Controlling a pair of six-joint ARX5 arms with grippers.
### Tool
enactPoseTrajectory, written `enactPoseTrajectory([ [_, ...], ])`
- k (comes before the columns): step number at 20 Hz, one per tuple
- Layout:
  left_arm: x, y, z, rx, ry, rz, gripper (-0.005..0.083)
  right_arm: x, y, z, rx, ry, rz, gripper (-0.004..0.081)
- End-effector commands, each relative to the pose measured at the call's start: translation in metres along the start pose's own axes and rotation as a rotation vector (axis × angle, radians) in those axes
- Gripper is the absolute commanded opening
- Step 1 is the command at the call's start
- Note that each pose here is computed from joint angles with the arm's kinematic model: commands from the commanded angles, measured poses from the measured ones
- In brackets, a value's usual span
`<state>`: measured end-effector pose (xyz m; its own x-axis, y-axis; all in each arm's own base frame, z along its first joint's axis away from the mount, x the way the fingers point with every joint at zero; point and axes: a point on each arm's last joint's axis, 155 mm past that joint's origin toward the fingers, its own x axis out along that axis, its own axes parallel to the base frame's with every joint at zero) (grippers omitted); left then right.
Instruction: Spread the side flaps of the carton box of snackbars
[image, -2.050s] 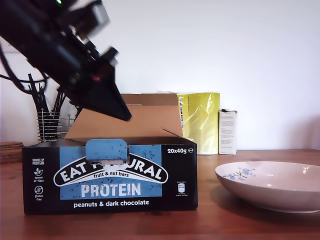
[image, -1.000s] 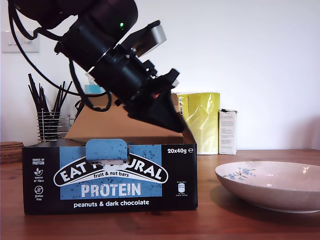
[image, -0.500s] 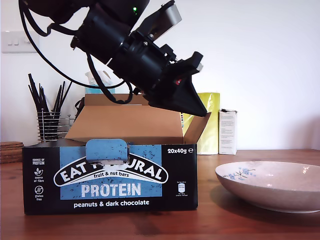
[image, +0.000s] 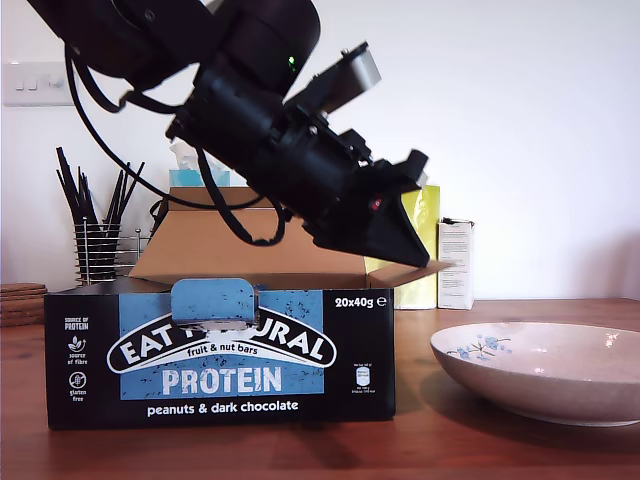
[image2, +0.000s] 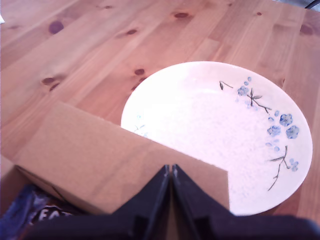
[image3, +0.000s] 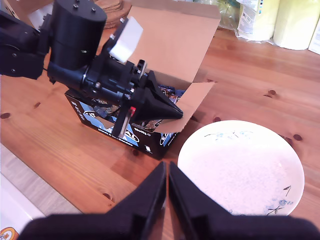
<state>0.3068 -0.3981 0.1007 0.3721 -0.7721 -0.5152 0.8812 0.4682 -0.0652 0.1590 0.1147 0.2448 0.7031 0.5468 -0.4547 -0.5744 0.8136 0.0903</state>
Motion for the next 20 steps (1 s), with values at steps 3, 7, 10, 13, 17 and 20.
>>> enactPoseTrajectory([
  [3, 0.016, -0.005, -0.030, 0.002, 0.076, 0.007, -0.0024, -0.003, 0.001, 0.006, -0.005, -0.014, 0.000, -0.0013],
  [7, 0.017, 0.003, -0.051, 0.047, 0.156, 0.070, -0.0024, -0.003, 0.001, 0.006, -0.005, -0.014, 0.000, -0.0013],
  [10, 0.016, 0.007, -0.055, 0.045, 0.183, 0.088, -0.0024, -0.003, 0.001, 0.006, -0.005, -0.014, 0.001, -0.0013],
  [13, 0.009, 0.008, -0.028, 0.041, 0.141, 0.093, -0.0024, -0.003, 0.002, 0.006, -0.005, -0.013, 0.007, -0.0013],
  [17, -0.017, 0.016, 0.014, 0.003, 0.140, 0.160, -0.0024, -0.003, 0.002, 0.006, -0.005, -0.013, 0.007, -0.0013],
  [20, -0.051, 0.030, 0.023, -0.009, 0.242, 0.257, -0.0024, -0.003, 0.002, 0.006, -0.005, -0.014, 0.007, -0.0013],
])
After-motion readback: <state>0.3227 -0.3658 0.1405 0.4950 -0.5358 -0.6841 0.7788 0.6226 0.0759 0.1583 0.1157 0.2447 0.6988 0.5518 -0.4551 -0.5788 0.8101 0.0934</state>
